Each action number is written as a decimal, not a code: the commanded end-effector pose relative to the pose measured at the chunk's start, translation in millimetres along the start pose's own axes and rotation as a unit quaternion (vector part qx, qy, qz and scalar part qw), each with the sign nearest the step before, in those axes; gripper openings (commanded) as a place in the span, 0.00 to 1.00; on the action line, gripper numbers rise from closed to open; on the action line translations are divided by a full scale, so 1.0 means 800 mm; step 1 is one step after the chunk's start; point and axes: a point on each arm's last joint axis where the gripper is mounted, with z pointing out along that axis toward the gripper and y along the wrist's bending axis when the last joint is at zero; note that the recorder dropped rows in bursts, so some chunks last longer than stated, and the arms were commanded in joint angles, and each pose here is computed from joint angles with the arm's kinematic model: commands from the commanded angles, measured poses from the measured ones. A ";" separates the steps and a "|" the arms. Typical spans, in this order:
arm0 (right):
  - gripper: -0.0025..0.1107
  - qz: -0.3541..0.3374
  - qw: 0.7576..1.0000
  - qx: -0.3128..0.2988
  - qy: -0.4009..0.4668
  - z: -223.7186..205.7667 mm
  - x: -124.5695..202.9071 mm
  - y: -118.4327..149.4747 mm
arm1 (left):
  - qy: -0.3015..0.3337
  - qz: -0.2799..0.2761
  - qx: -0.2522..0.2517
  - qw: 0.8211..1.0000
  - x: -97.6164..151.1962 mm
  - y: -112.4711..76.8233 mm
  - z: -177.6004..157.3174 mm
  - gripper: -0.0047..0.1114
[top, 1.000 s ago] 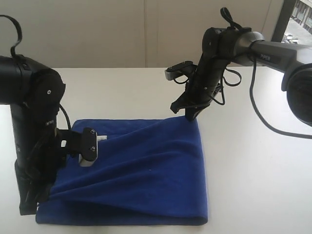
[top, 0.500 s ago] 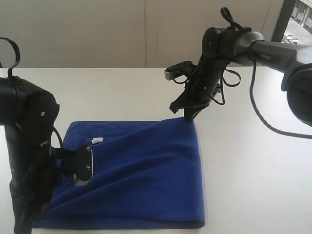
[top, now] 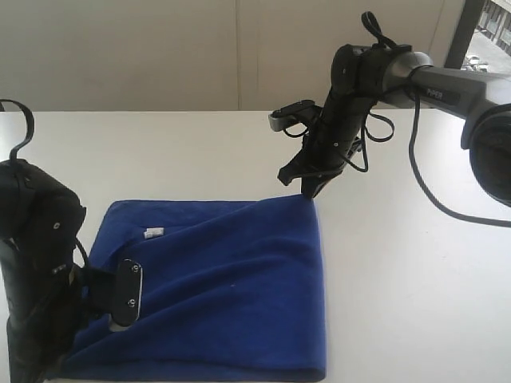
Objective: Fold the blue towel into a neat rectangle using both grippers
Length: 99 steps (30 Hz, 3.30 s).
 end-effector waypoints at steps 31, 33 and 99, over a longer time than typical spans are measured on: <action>0.02 -0.064 0.996 0.018 -0.067 -0.165 0.127 0.143 | -0.260 -0.318 -0.220 0.885 0.016 0.044 -0.117 0.46; 0.02 -0.070 0.997 0.010 -0.044 -0.141 0.145 0.154 | -0.248 -0.365 -0.202 0.874 0.025 0.055 -0.112 0.46; 0.02 -0.092 0.995 -0.023 -0.015 -0.024 0.232 0.222 | -0.246 -0.416 -0.065 0.873 -0.035 0.183 -0.021 0.20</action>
